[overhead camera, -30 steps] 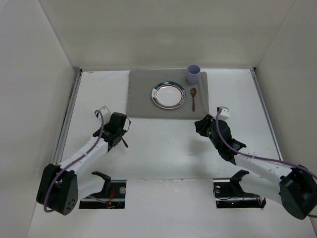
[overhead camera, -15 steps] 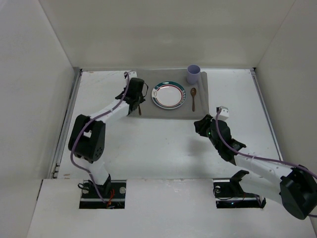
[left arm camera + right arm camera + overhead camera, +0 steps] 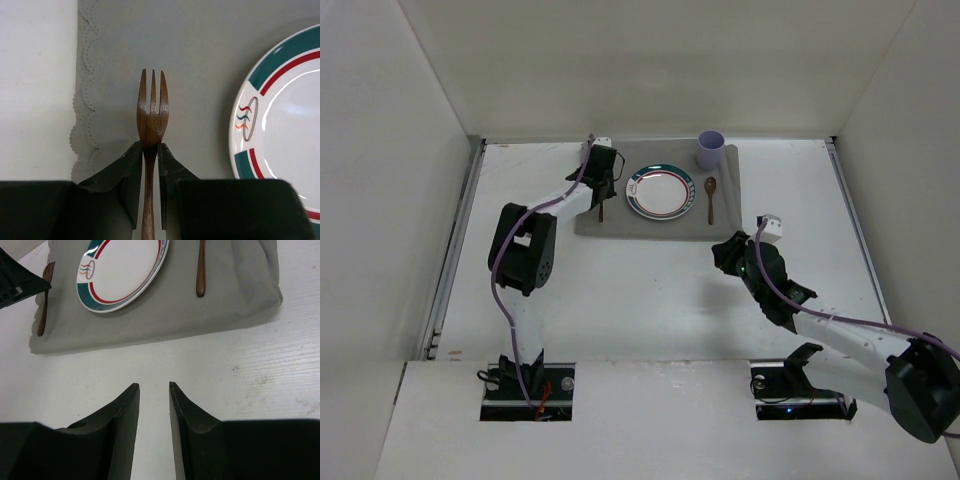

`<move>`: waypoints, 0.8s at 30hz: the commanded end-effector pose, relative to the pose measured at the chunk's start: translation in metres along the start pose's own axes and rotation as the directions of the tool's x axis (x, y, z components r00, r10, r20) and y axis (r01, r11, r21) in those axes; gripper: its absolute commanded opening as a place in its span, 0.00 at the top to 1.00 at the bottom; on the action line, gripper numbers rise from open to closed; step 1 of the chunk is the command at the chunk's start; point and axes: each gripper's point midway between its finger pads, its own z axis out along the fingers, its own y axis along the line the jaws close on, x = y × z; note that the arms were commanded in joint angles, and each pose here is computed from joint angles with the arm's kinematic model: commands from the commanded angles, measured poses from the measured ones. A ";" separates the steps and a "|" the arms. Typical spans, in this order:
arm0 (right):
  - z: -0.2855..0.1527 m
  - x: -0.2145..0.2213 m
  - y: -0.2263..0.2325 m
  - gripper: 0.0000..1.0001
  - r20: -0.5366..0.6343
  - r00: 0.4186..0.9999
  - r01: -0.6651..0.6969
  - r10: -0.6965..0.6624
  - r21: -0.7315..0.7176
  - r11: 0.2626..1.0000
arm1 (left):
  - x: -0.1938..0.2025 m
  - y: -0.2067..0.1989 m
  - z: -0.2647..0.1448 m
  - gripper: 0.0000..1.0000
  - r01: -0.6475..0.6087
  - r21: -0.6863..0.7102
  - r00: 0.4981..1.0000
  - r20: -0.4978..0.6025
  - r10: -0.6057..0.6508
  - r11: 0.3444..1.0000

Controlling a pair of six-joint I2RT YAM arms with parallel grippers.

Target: Set the dinner table for one person

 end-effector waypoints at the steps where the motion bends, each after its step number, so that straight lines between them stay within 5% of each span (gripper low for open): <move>1: 0.002 -0.028 0.022 0.64 0.083 0.996 -0.017 0.021 -0.050 0.999 | -0.012 -0.008 -0.002 0.95 -0.050 0.041 0.999 0.008 0.050 0.998; 24: 0.002 -0.028 0.022 0.57 0.083 0.996 -0.012 0.016 -0.049 0.999 | 0.018 -0.013 0.025 0.86 -0.055 0.017 0.997 -0.052 0.056 0.998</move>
